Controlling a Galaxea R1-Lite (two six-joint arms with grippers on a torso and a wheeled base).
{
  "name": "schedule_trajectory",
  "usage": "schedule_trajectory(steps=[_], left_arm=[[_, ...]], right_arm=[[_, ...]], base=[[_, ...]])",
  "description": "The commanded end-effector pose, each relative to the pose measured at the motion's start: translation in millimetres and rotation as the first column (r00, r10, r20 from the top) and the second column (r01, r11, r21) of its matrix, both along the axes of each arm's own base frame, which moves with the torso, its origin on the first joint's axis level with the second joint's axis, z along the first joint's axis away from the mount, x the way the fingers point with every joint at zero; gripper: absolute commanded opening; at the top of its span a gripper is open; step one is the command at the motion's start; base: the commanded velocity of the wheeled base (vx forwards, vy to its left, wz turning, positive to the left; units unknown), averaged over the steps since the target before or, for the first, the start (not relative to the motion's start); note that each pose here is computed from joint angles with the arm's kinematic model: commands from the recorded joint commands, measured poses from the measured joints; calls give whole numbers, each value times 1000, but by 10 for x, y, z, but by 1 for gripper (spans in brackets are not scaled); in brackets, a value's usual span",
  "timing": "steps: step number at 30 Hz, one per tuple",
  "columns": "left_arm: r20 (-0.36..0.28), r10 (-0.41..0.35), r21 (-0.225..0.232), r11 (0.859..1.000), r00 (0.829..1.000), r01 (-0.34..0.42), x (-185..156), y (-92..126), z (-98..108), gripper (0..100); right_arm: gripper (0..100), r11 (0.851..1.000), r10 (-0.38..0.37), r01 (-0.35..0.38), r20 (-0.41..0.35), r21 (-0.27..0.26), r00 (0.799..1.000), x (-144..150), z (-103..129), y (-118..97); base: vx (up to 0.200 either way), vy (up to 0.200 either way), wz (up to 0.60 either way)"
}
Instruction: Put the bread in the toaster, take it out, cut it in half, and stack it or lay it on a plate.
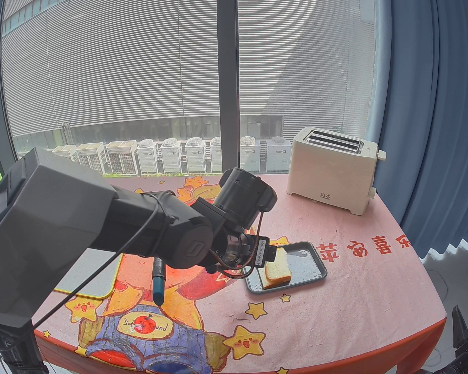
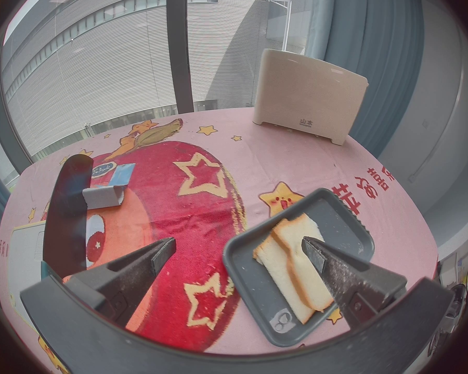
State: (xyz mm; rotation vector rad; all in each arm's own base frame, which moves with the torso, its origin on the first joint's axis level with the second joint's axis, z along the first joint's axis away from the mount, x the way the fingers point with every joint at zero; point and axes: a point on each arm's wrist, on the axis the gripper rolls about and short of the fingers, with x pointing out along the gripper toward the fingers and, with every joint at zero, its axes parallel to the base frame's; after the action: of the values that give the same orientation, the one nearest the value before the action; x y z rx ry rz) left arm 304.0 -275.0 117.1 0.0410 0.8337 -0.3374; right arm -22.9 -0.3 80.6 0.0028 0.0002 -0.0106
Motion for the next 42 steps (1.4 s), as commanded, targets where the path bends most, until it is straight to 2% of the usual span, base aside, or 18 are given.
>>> schedule_trajectory(steps=[1,29,38,42], left_arm=[[4,11,-3,1000,1000,-11,28,28,11,100],[14,13,-5,1000,1000,-13,25,32,41,100],[41,35,-15,999,999,-34,73,172,176,100],[50,21,-5,1000,999,-21,60,199,203,100]], right_arm=[[100,1000,0,0,-1,0,1000,1,-52,0],[100,1000,0,0,-1,0,1000,1,-52,0],[100,1000,0,0,-1,0,1000,1,-52,0],[100,1000,0,0,-1,0,1000,1,-52,0]], base=[[0,0,0],[0,0,0],[0,0,0],[0,0,0]])
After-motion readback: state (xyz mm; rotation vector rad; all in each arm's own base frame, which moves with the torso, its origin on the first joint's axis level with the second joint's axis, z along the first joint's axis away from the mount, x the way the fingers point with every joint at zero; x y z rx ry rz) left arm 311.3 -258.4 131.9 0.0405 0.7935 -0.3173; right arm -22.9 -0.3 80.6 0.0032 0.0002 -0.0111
